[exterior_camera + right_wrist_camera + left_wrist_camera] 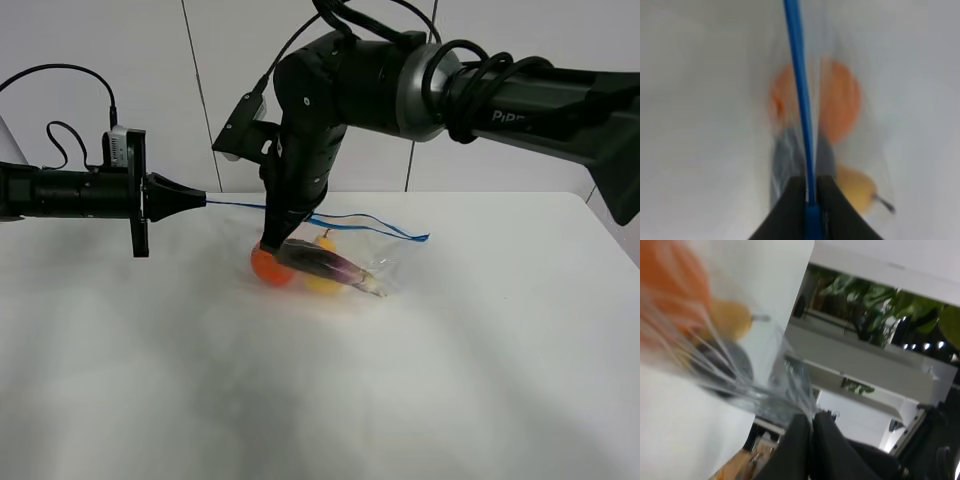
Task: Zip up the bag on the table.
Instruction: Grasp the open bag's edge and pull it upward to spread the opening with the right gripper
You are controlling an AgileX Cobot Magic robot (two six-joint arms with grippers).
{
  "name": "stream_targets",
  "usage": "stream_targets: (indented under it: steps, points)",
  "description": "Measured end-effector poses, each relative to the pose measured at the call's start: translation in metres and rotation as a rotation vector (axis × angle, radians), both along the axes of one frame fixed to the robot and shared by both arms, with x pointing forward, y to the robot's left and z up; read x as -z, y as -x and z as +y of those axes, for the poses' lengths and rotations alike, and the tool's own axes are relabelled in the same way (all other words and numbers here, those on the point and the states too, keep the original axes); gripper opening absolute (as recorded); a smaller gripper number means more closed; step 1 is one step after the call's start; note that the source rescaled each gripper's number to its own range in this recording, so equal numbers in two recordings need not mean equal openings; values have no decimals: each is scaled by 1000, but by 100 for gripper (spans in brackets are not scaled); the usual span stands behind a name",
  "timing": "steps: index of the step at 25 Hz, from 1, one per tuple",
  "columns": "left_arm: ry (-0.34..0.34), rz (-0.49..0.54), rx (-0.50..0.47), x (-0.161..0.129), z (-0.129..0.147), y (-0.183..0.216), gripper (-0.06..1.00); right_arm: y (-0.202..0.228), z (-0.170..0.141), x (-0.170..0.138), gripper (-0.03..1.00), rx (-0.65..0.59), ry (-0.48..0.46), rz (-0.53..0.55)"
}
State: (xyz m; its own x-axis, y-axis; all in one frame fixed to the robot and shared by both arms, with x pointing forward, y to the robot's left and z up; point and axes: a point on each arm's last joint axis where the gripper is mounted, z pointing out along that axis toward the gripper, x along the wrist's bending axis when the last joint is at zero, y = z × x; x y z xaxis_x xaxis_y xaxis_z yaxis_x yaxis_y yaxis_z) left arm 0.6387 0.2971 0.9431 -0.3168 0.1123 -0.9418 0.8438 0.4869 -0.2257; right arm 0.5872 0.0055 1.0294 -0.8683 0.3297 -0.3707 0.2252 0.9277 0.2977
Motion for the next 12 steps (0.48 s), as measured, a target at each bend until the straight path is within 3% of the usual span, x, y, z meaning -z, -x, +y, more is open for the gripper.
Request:
stream_targets:
  steps: [12]
  points:
    - [5, -14, -94, -1, 29, -1, 0, 14, -17, -20, 0, 37, 79, 77]
